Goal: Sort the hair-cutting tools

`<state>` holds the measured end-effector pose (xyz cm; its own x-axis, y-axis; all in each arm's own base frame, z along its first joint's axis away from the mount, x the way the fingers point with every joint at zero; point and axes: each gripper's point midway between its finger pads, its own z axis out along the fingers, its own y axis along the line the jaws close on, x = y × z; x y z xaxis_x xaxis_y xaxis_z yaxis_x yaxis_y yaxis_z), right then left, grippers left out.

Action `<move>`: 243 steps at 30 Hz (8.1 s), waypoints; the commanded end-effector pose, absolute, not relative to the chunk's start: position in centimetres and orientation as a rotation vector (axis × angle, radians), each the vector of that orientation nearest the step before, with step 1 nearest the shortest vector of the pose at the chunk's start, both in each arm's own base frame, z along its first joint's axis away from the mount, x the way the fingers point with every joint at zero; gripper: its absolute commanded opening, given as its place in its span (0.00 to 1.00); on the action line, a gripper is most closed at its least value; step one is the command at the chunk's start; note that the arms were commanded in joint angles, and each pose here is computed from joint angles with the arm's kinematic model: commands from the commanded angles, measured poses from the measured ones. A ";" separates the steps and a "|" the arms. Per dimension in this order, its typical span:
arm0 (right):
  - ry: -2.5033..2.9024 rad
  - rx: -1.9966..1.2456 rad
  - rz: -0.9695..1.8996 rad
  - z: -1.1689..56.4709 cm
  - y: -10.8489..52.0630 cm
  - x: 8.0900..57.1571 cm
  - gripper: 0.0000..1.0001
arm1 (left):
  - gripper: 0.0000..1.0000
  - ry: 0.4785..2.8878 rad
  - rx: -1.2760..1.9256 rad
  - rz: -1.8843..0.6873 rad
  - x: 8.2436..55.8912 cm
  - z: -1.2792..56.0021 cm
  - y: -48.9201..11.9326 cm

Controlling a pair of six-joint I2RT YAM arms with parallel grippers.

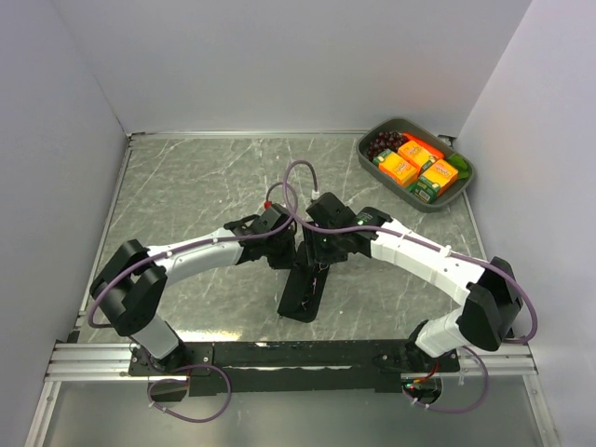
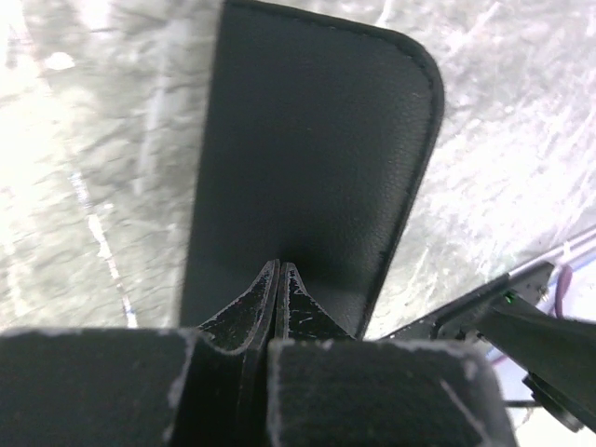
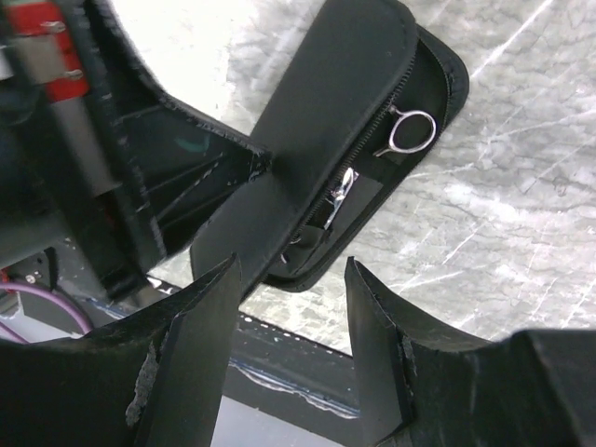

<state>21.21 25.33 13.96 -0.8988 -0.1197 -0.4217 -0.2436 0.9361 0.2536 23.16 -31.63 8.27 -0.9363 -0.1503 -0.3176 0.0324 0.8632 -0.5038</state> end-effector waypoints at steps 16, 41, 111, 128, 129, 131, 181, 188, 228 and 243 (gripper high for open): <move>2.783 -0.110 0.370 7.4 24.6 20.7 0.56 | 0.01 2.735 0.065 -0.904 21.5 6.4 -34.0; 2.900 -0.092 0.085 2.2 19.5 19.9 0.54 | 0.60 2.617 -0.079 -0.867 25.4 9.1 -27.1; 2.823 0.026 0.122 5.0 15.7 21.6 0.56 | 0.35 2.816 0.281 -1.282 21.6 -0.3 -35.9; 2.888 -0.003 0.025 2.1 14.4 20.4 0.55 | 0.39 2.794 0.299 -1.291 21.6 0.5 -35.9; 2.895 -0.005 0.005 1.9 14.0 20.1 0.55 | 0.43 2.788 0.304 -1.286 21.7 0.8 -35.9; 2.898 0.009 -0.030 1.8 13.4 19.7 0.55 | 0.50 2.772 0.307 -1.279 22.0 1.2 -35.8; 2.789 0.222 0.113 7.4 11.9 20.3 0.57 | 0.23 2.924 0.395 -1.125 20.5 -4.2 -36.5; 2.810 0.221 0.145 5.4 12.7 20.6 0.57 | 0.23 2.920 0.412 -1.098 20.5 -3.7 -36.2; 2.925 0.533 -0.022 1.5 8.2 16.8 0.56 | 0.76 2.902 0.462 -1.294 18.7 -4.6 -37.8; 2.732 0.473 0.037 7.8 8.1 19.9 0.59 | 0.17 3.002 0.400 -1.026 19.8 -6.5 -36.5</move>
<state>19.85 8.34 7.15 -0.8805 0.3326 -0.3377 0.3214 0.9426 0.0903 20.74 -41.30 2.29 -0.9511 0.2925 -0.0993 0.2378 0.4881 -0.8397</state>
